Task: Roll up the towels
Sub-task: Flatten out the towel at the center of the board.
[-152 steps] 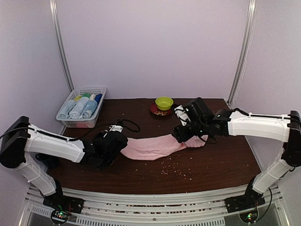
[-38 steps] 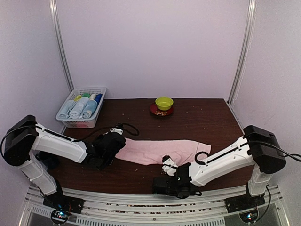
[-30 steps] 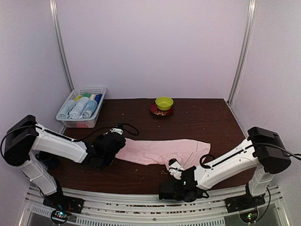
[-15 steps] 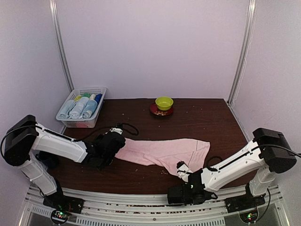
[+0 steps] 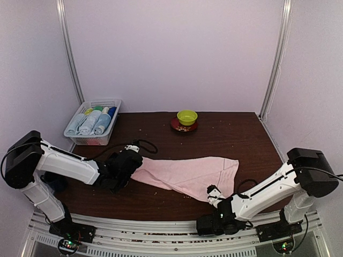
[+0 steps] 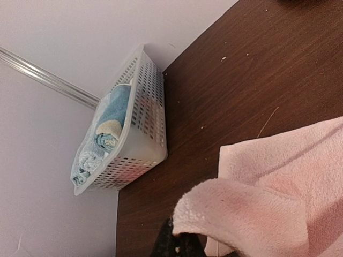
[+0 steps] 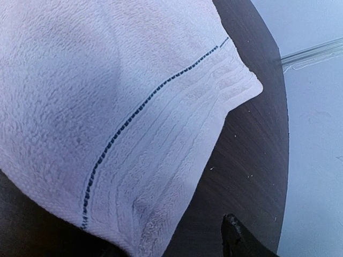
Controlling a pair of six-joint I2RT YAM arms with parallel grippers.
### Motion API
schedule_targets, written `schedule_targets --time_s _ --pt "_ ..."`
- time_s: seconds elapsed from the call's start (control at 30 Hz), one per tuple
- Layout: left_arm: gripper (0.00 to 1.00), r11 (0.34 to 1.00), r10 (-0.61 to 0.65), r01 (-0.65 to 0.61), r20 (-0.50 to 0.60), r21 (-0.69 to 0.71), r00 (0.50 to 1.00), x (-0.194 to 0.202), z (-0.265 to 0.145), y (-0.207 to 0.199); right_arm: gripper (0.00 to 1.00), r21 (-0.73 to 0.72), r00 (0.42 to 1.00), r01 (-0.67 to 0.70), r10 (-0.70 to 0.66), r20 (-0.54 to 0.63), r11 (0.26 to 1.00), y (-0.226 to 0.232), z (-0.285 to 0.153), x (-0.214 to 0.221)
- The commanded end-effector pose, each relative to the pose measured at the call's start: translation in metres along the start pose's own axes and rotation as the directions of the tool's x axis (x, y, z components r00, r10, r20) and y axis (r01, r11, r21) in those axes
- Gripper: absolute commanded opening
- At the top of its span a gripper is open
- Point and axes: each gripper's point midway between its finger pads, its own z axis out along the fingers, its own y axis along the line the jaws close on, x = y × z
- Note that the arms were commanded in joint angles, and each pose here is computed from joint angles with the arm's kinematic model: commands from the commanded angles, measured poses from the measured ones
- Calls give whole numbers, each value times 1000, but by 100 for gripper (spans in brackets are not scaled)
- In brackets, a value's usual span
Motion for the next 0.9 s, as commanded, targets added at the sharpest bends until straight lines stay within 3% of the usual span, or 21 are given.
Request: schedule_targets --time_s 0.0,0.4,0.53,0.67,0.87 --pt "0 1000 -23 23 6 7 1000 -7 3 -2 55 -23 996 34 -36 -85 999 4 5 26" --pt "0 1000 -24 24 2 6 1000 -6 4 -1 55 -43 989 69 -74 -131 997 6 4 39" --pt "0 1000 -23 23 1 7 1000 -5 4 -1 51 -47 988 69 -75 -136 997 6 4 42" --pt "0 1000 -24 24 1 7 1000 -6 5 -2 39 -53 989 68 -75 -131 996 8 5 41" --pt "0 1000 -25 25 1 8 1000 -6 5 -2 0 -55 994 64 -69 -90 996 11 -2 26"
